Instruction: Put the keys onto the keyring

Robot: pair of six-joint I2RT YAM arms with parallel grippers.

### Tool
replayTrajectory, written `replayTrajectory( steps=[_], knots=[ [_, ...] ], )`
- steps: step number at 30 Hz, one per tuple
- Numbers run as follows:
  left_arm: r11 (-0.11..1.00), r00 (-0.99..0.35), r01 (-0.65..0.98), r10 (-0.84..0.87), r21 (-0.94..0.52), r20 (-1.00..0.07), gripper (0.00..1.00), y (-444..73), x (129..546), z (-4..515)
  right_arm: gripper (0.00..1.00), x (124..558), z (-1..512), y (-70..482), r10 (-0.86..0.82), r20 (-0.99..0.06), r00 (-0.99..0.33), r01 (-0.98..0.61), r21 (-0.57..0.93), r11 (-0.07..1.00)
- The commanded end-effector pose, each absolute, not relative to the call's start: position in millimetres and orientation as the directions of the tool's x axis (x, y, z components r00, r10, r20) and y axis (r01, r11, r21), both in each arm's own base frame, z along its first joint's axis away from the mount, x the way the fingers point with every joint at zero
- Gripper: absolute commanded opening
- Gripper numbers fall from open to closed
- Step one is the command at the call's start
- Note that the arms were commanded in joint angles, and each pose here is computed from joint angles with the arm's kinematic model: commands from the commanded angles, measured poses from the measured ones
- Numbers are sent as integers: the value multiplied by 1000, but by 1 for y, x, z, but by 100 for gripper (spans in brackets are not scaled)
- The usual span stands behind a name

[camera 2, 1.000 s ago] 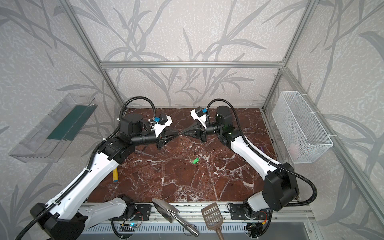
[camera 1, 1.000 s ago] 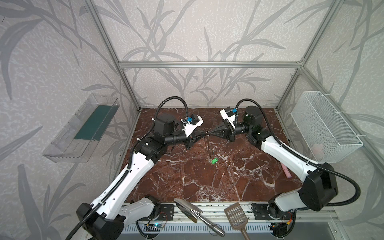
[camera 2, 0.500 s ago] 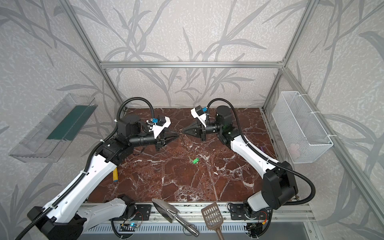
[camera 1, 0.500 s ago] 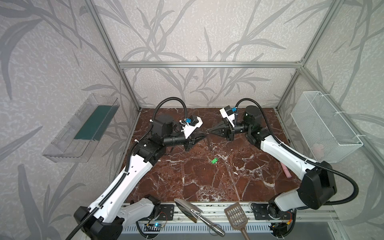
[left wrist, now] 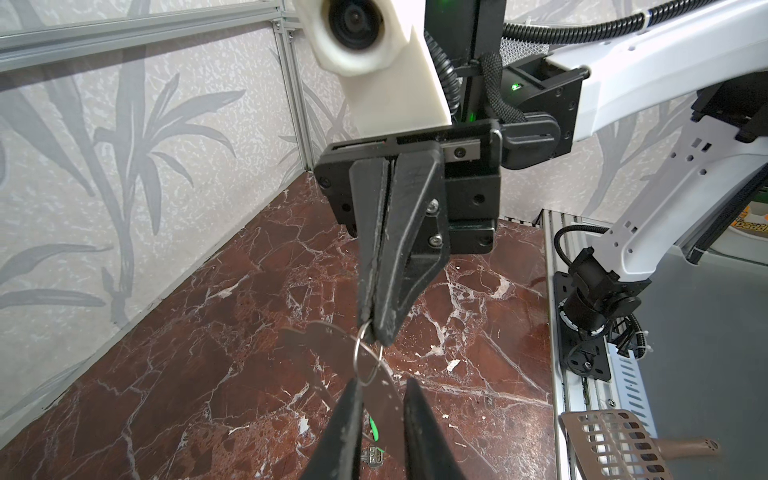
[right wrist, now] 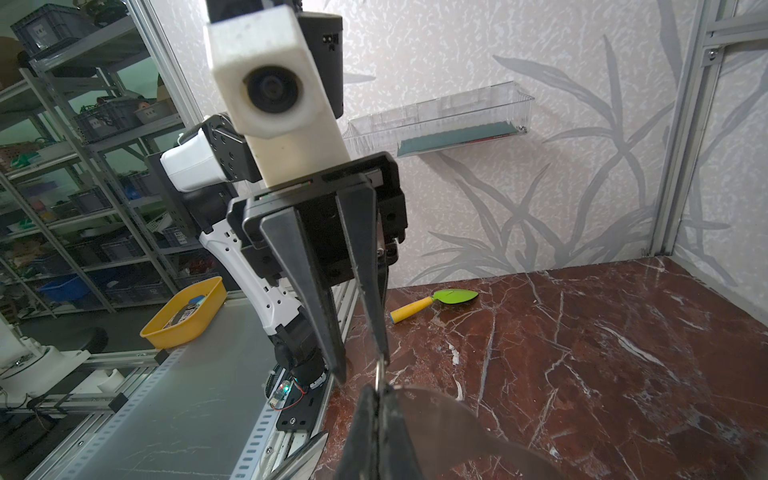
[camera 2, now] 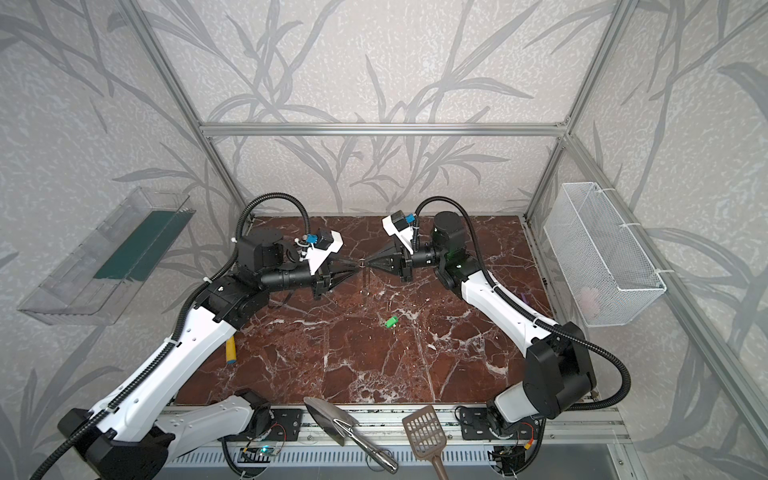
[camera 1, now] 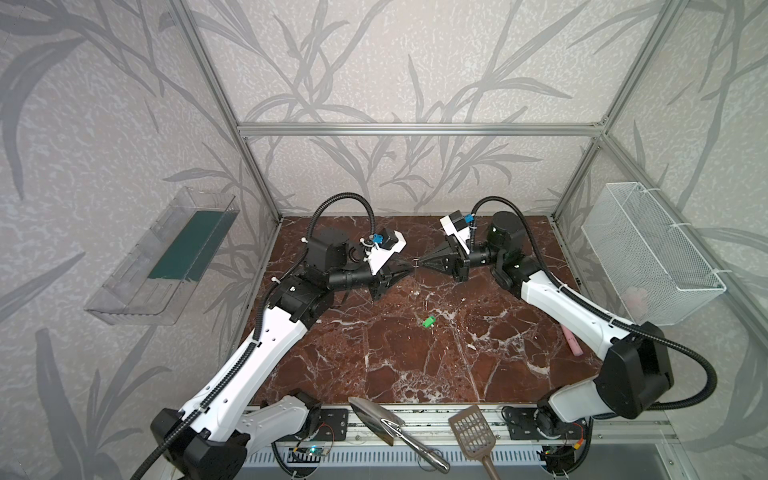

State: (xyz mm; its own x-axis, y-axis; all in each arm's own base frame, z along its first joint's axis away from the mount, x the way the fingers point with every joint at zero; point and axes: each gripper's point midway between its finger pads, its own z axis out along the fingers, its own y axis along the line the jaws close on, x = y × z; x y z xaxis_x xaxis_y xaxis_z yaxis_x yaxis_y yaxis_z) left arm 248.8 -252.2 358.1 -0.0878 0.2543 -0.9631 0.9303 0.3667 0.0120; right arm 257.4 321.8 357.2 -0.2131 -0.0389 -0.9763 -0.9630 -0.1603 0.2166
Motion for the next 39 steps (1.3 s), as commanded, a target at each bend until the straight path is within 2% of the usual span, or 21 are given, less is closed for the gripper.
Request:
replayTrajectory(
  steps=[1,11,29,39],
  knots=[
    [369,-63,929,237,30,-969,22,-254,252,367,0,250,367,319,-16,-984,-177,-965,177,-194],
    [372,-67,928,233,25,-970,21,-256,256,367,0,249,368,320,-12,-982,-187,-960,185,-212],
    [349,-70,937,206,7,-976,10,-261,257,370,0,252,368,325,-2,-979,-205,-950,200,-239],
    [342,-80,940,203,-5,-976,11,-262,256,366,0,255,371,327,17,-977,-214,-949,204,-242]
  ],
)
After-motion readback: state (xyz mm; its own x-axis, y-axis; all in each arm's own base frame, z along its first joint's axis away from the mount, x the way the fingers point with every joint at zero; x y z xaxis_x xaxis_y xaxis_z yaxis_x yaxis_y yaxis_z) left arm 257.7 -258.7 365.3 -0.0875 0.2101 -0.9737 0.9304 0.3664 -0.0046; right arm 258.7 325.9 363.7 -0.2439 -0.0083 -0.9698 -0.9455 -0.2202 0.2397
